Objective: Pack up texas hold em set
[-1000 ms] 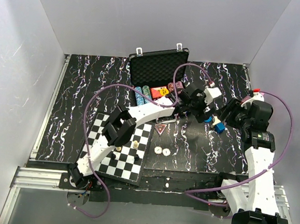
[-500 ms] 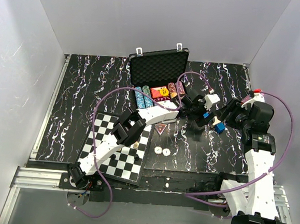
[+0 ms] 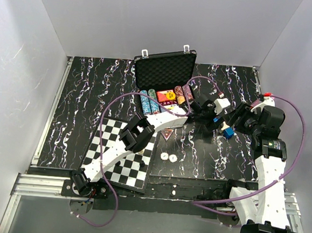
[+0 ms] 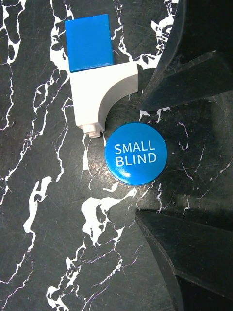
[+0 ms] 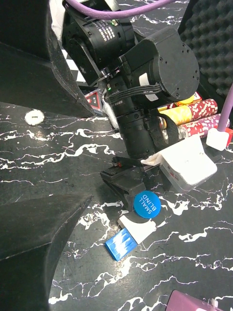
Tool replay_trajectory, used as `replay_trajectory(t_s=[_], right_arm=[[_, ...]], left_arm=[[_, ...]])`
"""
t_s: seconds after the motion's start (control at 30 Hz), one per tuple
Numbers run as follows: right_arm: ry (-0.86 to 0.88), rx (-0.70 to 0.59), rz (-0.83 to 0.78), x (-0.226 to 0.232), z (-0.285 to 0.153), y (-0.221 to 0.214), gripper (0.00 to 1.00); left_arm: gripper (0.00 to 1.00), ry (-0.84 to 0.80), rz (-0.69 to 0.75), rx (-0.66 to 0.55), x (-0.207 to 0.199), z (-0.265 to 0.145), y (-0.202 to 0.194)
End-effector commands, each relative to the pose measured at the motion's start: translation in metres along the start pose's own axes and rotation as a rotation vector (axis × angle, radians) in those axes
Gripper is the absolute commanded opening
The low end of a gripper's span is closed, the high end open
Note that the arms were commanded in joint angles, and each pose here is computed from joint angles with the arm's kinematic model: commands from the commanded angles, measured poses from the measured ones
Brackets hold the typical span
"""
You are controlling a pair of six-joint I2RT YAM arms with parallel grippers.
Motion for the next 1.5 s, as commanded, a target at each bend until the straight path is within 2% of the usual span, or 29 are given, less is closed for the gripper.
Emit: replay_trajectory(t_s=[0.0,0.23,0.43,0.57,0.8,0.93,1.2,1.47], right_arm=[[0.038,-0.041,-0.007,0.011,-0.008,0.012,0.7],[0.06,-0.032,0.007,0.014,-0.006,0.011,0.7],[0.056,-0.031,0.008,0.013,-0.005,0.011,0.7],[0.058,-0.028,0.009,0.013,-0.005,0.01,0.7],[0.055,-0.03,0.009,0.012,-0.004,0.009,0.7],[0.057,-0.029,0.009,0.012,-0.004,0.009,0.7],[0.056,-0.035,0.008,0.013,-0.006,0.01,0.7],[0.064,-0.041,0.008,0.015,-0.008,0.011,0.7]], left_arm=[[0.83,-0.007,-0.01,0.015,-0.007,-0.003,0.004],[0.83,-0.017,-0.029,0.074,-0.017,0.008,-0.021],[0.82,-0.031,-0.043,0.076,-0.021,0.011,-0.024],[0.76,-0.032,-0.05,0.084,-0.021,0.014,-0.027],[0.59,-0.009,-0.06,0.124,-0.019,0.012,-0.039],[0.46,-0.001,-0.046,0.165,-0.021,0.01,-0.053],[0.4,0.039,0.015,0.247,-0.034,-0.007,-0.08],[0.38,0.072,-0.049,0.278,-0.047,-0.05,-0.099]])
Point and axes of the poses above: each gripper's point midway between its finger pads, its own z axis out along the fingers, its own x axis along the line the jaws close on, y = z × x, the point moved 1 cm from there along -z, back along the fingers, and after that the axes turned 2 degrees about z, right-handed, at the moved point
